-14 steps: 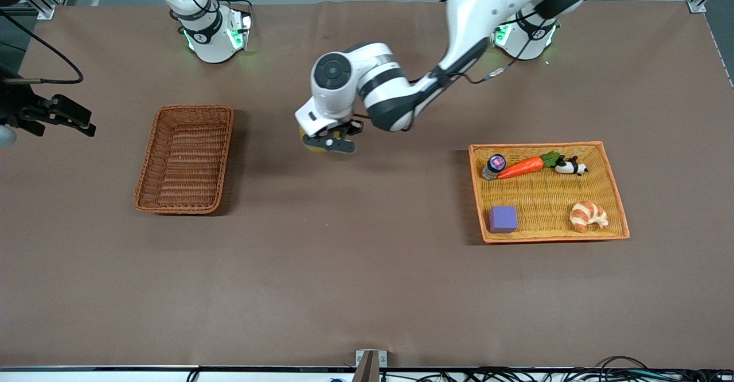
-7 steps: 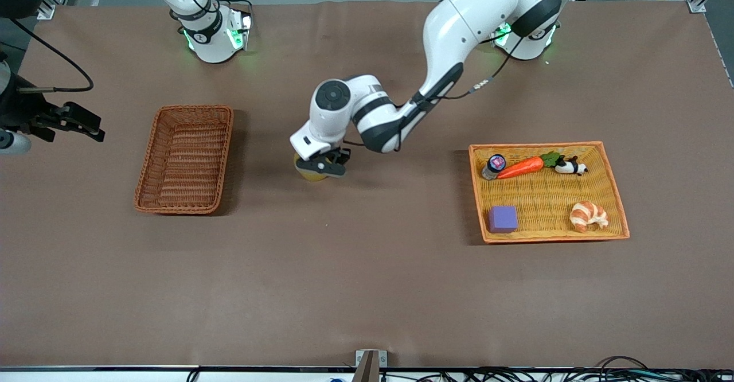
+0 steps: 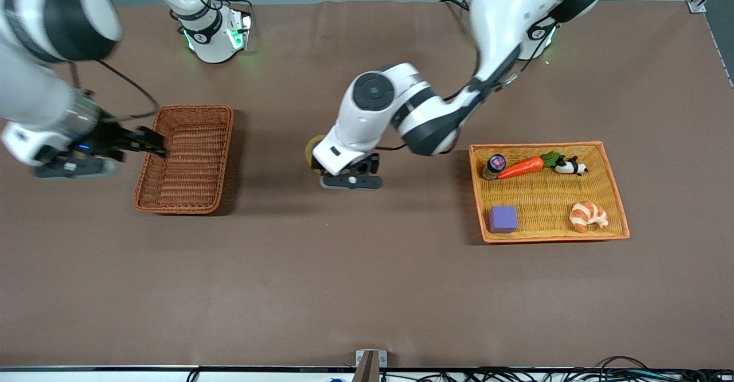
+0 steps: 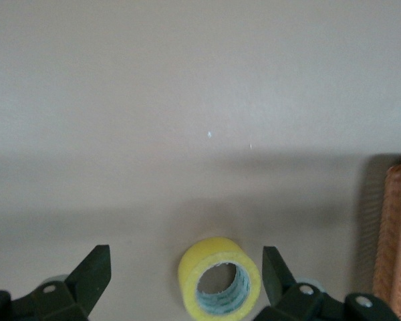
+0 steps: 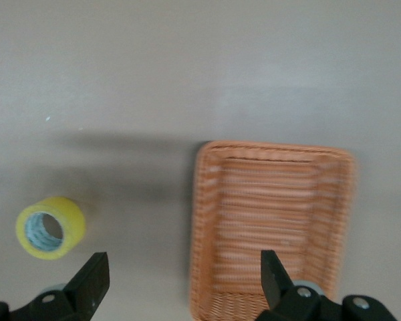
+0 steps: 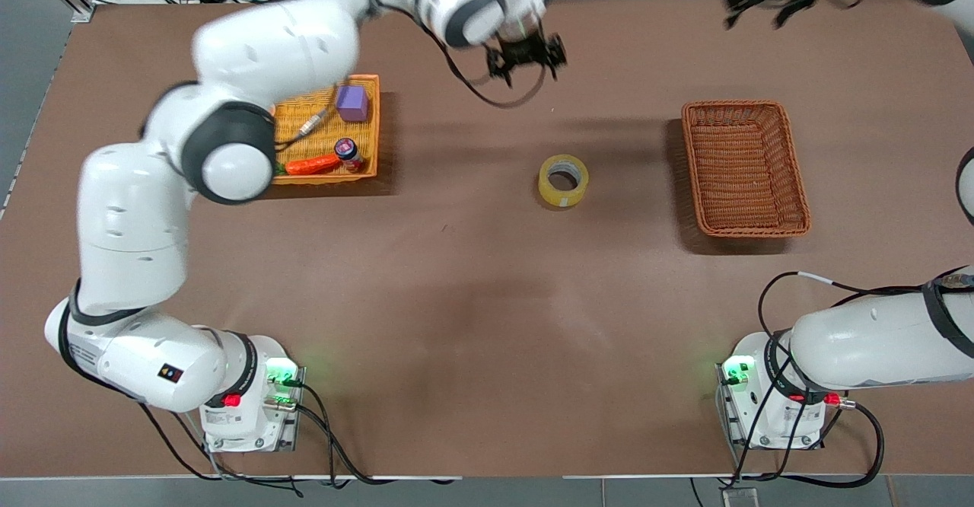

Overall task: Move tape to another basket
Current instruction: 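Set the tape down on the table while the right gripper approaches, then grasp the tape rim with the right gripper while the left gripper withdraws, then carry the tape with the right gripper into the wicker basket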

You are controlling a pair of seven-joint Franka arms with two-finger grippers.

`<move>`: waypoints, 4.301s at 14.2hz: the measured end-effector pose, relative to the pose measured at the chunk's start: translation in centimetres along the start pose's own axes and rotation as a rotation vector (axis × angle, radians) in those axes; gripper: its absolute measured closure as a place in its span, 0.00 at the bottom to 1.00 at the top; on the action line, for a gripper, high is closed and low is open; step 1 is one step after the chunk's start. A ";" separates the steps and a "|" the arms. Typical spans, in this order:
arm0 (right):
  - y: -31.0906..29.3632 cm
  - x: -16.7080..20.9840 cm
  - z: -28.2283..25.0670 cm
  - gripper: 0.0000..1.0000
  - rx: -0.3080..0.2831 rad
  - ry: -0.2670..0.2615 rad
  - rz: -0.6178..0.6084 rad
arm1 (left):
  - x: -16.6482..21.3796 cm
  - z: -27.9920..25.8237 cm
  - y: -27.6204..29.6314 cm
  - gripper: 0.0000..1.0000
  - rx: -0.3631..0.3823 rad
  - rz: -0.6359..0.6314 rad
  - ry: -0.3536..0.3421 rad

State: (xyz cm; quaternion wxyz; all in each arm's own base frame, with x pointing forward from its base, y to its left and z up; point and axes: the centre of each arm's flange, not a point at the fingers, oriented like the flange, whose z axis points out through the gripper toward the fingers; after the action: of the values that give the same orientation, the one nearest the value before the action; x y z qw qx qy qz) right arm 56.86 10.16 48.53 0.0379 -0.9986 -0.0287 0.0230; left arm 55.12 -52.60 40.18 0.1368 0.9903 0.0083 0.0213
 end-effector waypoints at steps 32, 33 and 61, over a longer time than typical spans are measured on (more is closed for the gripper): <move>-21.5 -6.4 29.2 0.78 -0.062 -0.050 -0.075 | 0.7 -32.1 -36.4 0.01 0.272 0.135 -0.081; -20.7 -5.4 26.9 0.78 -0.070 -0.063 -0.051 | 0.9 -31.9 -36.9 0.00 0.271 0.141 -0.087; 16.3 -11.6 25.8 0.78 -0.084 -0.026 0.136 | 1.6 -30.9 -37.4 0.00 0.270 0.142 -0.098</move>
State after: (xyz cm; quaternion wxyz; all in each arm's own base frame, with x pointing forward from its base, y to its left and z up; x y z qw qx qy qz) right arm 44.98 -4.86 22.03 -0.0063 -0.9986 0.0378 0.0372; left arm 54.93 -8.26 59.79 0.0009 0.9977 -0.0656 -0.0188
